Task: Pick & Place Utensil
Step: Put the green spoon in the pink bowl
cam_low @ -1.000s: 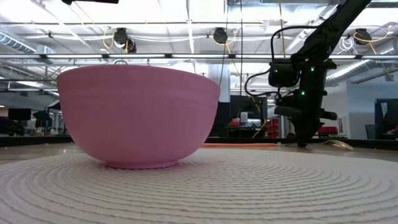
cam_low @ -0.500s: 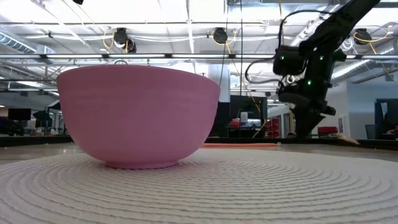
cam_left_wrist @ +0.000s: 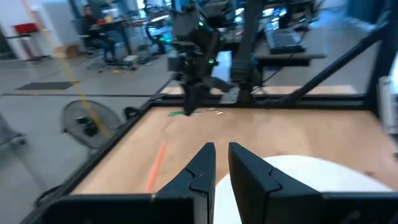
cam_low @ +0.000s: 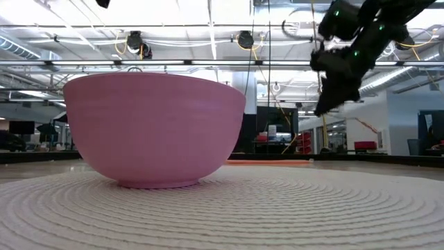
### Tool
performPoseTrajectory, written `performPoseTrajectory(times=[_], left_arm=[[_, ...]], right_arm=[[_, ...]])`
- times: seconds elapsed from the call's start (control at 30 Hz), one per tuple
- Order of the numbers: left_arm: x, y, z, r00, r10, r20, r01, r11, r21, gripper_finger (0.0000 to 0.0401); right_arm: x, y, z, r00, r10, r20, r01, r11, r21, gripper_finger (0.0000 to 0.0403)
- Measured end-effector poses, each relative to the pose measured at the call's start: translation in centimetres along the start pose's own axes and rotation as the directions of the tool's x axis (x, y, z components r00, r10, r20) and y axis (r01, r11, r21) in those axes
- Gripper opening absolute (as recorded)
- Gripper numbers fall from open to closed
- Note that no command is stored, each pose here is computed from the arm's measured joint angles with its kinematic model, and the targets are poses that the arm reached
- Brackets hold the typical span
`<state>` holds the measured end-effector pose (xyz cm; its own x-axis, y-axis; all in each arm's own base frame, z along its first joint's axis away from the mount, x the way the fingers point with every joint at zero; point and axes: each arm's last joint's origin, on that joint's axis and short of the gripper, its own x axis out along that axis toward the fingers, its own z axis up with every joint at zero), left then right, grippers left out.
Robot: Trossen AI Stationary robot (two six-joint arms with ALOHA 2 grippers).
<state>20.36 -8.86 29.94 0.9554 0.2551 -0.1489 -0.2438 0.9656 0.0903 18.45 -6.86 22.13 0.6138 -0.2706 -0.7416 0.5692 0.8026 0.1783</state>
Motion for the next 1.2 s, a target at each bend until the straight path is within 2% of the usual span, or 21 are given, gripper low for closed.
performPoseTrajectory(times=[0.17,0.27,0.4,0.7,0.9,1.0,1.2], left_arm=[[0.6,0.4,0.4,0.995,-0.100,0.025,0.101,0.994,-0.030,0.0049],[1.3,0.5,0.5,0.989,-0.141,0.042,0.143,0.989,-0.040,0.0049],[2.5,0.1,0.3,0.977,-0.207,0.057,0.208,0.978,-0.015,0.0049],[5.6,0.6,-0.8,0.978,-0.201,0.050,0.202,0.979,-0.011,0.0049],[7.0,0.7,-0.9,0.959,-0.266,0.103,0.264,0.964,0.026,0.0049],[7.4,0.7,-1.1,0.944,-0.308,0.115,0.302,0.951,0.066,0.0049],[8.0,0.3,-1.1,0.919,-0.358,0.163,0.336,0.930,0.150,0.0049]], right_arm=[[-1.6,1.9,0.8,0.978,0.134,0.158,-0.119,0.988,-0.102,0.0019],[-2.4,3.2,1.2,0.943,0.244,0.226,-0.205,0.961,-0.184,0.0019],[-3.0,4.9,1.6,0.891,0.344,0.294,-0.265,0.924,-0.277,0.0019],[-4.3,8.1,1.5,0.769,0.531,0.356,-0.356,0.818,-0.451,0.0019],[-4.8,10.4,1.1,0.667,0.664,0.339,-0.414,0.708,-0.573,0.0019],[-4.6,11.7,1.0,0.599,0.728,0.334,-0.444,0.649,-0.617,0.0019],[-3.3,14.2,0.9,0.432,0.854,0.291,-0.507,0.496,-0.705,0.0019]])
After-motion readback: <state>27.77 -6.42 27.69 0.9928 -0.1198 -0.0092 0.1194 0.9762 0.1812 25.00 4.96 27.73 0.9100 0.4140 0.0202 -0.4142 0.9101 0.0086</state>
